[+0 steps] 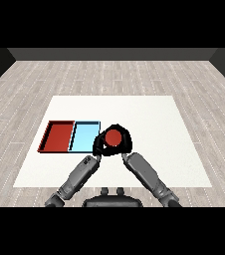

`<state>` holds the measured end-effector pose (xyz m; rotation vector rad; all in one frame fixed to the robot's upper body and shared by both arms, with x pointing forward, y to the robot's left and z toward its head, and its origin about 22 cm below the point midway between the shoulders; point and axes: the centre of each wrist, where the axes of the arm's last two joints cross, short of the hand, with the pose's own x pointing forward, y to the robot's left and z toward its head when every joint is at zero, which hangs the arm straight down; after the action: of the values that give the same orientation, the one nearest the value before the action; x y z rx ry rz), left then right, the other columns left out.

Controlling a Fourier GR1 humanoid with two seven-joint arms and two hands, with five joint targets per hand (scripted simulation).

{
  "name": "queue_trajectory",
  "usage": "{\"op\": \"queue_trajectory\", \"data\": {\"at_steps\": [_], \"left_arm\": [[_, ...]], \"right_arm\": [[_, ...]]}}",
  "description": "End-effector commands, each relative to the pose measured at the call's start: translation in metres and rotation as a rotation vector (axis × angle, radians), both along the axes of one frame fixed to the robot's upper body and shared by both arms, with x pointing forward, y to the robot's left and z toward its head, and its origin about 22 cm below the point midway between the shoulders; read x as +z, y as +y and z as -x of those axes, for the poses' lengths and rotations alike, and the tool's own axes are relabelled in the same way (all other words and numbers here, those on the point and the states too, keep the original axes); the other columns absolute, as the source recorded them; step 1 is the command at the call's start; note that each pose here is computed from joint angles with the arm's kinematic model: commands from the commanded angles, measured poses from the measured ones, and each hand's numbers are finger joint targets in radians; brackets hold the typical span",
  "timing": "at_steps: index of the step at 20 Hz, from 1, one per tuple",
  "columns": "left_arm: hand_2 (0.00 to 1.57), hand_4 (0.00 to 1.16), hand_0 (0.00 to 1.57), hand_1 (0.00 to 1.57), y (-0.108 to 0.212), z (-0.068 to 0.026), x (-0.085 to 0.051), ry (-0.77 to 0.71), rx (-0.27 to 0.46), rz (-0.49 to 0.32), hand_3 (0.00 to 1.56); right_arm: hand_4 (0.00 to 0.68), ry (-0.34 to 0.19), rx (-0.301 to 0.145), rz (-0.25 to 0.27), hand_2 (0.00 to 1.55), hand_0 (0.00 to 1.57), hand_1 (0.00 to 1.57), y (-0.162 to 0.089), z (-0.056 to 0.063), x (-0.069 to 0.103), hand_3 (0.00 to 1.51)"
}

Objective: Pick the red can and put it in the red box

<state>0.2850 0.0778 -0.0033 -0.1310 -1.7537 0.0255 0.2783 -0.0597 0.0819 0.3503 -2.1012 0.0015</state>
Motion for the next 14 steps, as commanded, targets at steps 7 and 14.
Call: {"op": "queue_trajectory", "data": {"at_steps": [7, 14], "left_arm": [[1.57, 1.15, 1.57, 1.57, -0.005, 0.0043, 0.006, -0.142, 0.018, 0.061, 1.51], [1.57, 1.14, 1.57, 1.57, -0.006, 0.0122, 0.014, -0.136, 0.080, 0.012, 1.50]], "right_arm": [[0.000, 0.086, -0.014, 0.084, 0.00, 0.00, 0.00, 0.003, 0.005, -0.006, 0.00], [0.000, 0.122, -0.012, 0.071, 0.00, 0.00, 0.00, -0.021, 0.004, -0.014, 0.00]]}}
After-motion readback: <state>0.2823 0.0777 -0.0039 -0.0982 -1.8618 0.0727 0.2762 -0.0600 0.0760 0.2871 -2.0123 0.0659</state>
